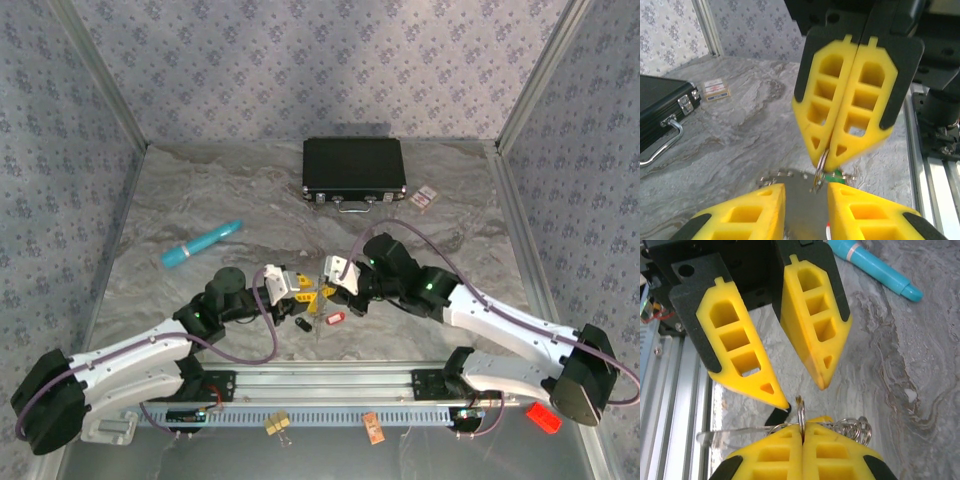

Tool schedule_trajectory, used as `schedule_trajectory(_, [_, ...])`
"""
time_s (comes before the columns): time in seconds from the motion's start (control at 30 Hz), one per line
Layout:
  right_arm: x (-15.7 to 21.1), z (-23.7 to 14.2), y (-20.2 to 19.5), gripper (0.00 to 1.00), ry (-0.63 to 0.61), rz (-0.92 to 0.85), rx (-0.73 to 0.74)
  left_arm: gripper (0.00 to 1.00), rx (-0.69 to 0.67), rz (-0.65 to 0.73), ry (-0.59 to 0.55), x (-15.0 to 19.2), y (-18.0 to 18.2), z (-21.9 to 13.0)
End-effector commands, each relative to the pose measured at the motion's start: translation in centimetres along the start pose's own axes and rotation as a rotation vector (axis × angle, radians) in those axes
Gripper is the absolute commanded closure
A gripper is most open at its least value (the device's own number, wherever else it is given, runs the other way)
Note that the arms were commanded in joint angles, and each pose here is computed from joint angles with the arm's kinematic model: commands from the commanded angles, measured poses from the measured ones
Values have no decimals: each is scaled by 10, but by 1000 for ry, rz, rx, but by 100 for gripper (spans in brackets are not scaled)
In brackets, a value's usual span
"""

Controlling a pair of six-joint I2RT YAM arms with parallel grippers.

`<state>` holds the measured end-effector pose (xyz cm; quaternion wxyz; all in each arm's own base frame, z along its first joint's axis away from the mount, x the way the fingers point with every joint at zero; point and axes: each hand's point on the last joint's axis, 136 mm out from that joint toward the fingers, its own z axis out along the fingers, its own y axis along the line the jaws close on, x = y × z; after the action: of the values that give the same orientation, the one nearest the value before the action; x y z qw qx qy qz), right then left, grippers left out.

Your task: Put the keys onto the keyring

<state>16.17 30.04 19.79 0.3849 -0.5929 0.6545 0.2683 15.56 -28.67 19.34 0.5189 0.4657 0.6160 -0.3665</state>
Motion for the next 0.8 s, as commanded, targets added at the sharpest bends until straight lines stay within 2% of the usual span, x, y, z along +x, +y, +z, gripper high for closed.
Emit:
schedule_trajectory(0.0, [0,-6,-5,100,80,-61,10,73,-6,44,-15,-19,1,-2])
schedule_trajectory(0.23, [2,-4,-7,100,161,-135,-12,74,11,48,-20,-21,-1,0])
schedule_trajectory(0.63, [-17,5,1,100,106,-154,-65,79,25,49,-25,-21,-2,4])
schedule_trajectory(0.77, [-20,6,3,100,95,-157,-72,84,28,51,-32,-21,-2,5])
